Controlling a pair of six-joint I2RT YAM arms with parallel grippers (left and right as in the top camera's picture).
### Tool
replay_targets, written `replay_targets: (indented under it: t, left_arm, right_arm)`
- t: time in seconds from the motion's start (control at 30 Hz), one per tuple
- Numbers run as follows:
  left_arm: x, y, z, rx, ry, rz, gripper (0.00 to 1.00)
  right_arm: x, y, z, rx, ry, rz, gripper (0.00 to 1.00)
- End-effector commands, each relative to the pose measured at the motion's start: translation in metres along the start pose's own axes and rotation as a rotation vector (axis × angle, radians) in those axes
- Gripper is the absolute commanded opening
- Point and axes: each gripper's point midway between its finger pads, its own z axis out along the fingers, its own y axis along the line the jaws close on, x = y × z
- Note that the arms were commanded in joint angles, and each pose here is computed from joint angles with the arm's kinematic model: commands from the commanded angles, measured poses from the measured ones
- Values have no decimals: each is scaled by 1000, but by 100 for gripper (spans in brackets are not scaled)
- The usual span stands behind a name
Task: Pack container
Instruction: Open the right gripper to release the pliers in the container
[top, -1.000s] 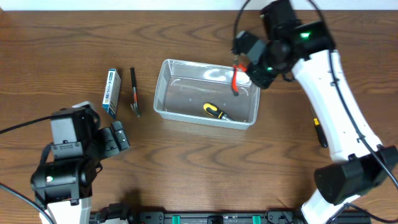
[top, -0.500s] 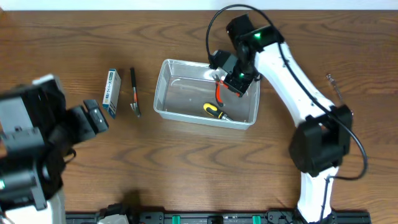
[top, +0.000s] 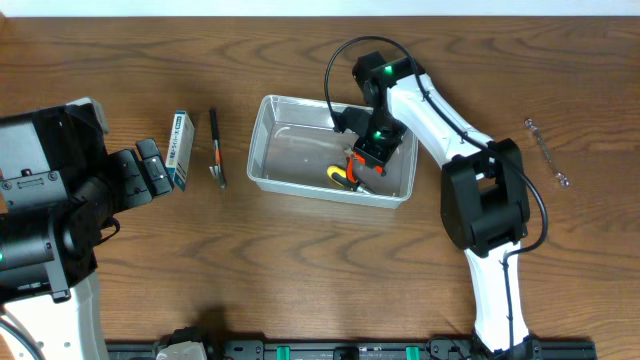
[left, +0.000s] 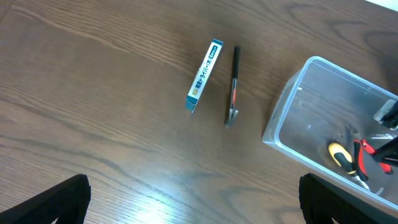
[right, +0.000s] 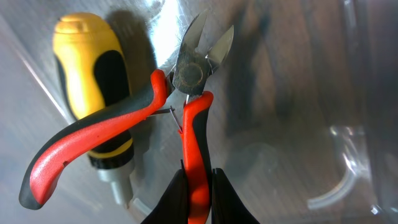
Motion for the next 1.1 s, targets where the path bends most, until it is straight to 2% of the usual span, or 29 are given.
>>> replay_targets:
  t: [0.0, 0.1, 0.17, 0.27, 0.3, 0.53, 0.73, 1.07]
  left_arm:
    - [-4, -1, -6, 12, -17, 10, 98]
    - [-4, -1, -6, 12, -17, 10, 98]
    - [-4, -1, -6, 12, -17, 10, 98]
    - [-3, -1, -6, 12, -17, 10, 98]
    - [-3, -1, -6, 12, -17, 10, 98]
    - [-3, -1, -6, 12, -17, 13, 98]
    - [-3, -1, -6, 12, -17, 17, 98]
    - [-3, -1, -5, 12, -14, 17, 98]
  right_arm:
    - [-3, 3, 3, -8, -1, -19, 4]
    - [-2, 2, 3, -5, 2, -20, 5]
    - [-2, 2, 3, -5, 3, -19, 10]
    - [-2, 2, 3, -5, 2, -18, 35]
    - [-2, 2, 3, -4, 3, -18, 35]
    - [2, -2, -3, 30, 18, -7, 36]
    - [8, -20, -25, 170, 30, 91, 34]
    - [10, -34, -66, 315, -19, 141, 25]
